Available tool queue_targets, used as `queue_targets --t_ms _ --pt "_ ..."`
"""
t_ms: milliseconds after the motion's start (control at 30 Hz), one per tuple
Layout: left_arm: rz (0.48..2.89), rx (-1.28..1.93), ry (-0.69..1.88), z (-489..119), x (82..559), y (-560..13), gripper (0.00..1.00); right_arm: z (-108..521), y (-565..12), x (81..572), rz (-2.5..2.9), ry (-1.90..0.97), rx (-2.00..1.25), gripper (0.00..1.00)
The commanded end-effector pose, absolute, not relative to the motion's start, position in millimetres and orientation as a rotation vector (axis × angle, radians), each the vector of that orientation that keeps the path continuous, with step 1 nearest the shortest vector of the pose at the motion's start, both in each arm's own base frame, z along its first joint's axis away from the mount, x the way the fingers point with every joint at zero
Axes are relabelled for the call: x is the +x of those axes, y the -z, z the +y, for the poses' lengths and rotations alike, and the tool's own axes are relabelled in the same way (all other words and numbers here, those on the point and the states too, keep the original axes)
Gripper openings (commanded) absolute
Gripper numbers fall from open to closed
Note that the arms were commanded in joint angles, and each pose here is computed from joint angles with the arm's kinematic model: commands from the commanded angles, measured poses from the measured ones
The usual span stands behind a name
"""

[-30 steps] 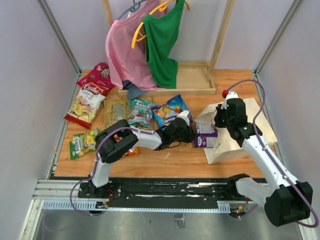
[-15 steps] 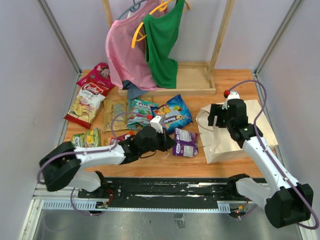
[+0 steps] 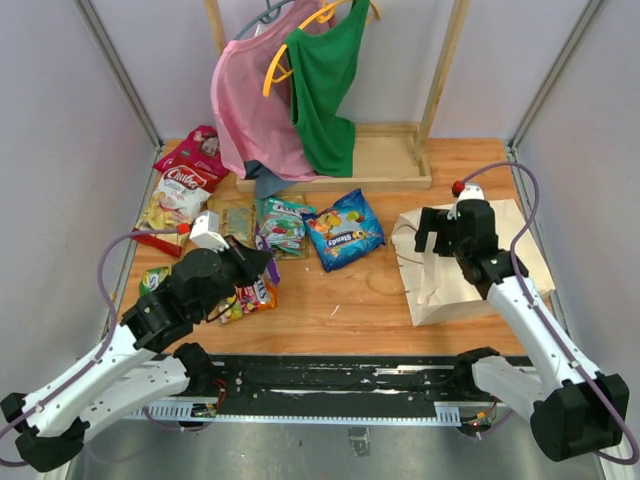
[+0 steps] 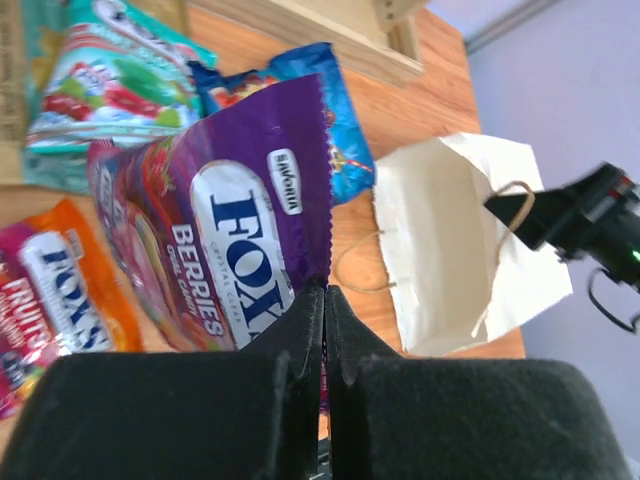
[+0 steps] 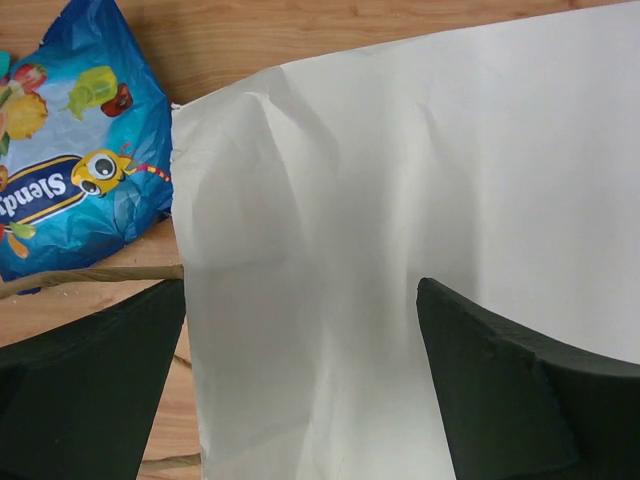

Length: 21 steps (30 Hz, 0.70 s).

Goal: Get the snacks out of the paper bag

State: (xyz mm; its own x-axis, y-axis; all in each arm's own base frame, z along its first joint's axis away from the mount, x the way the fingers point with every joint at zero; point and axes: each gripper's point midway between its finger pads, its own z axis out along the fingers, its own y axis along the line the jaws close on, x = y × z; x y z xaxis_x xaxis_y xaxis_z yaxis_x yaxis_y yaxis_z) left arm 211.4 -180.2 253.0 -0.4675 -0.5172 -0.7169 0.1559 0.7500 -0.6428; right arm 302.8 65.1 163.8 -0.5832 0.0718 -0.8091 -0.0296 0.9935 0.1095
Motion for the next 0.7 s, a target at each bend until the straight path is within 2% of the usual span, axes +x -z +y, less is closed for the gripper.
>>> queue_targets --t_ms 0,133,233,300,467,667 --pt "1.979 -0.501 0.657 -147 209 -236 0.01 58 -178 300 2.115 -0.139 0.098 0.98" --pt "2.098 -0.641 0.700 -170 210 -217 0.01 56 -181 300 2.085 -0.139 0.109 0.98" --pt "2.175 -0.777 0.612 -172 214 -201 0.01 52 -180 296 2.099 -0.118 0.118 0.98" --pt "2.173 -0.826 0.582 -171 216 -186 0.01 51 -179 294 2.098 -0.118 0.118 0.98" --pt "2.072 -0.896 0.760 -182 222 -180 0.01 51 -177 289 2.098 -0.123 0.120 0.98" --pt "2.137 -0.801 0.564 -179 233 -182 0.00 52 -174 287 2.097 -0.138 0.118 0.98"
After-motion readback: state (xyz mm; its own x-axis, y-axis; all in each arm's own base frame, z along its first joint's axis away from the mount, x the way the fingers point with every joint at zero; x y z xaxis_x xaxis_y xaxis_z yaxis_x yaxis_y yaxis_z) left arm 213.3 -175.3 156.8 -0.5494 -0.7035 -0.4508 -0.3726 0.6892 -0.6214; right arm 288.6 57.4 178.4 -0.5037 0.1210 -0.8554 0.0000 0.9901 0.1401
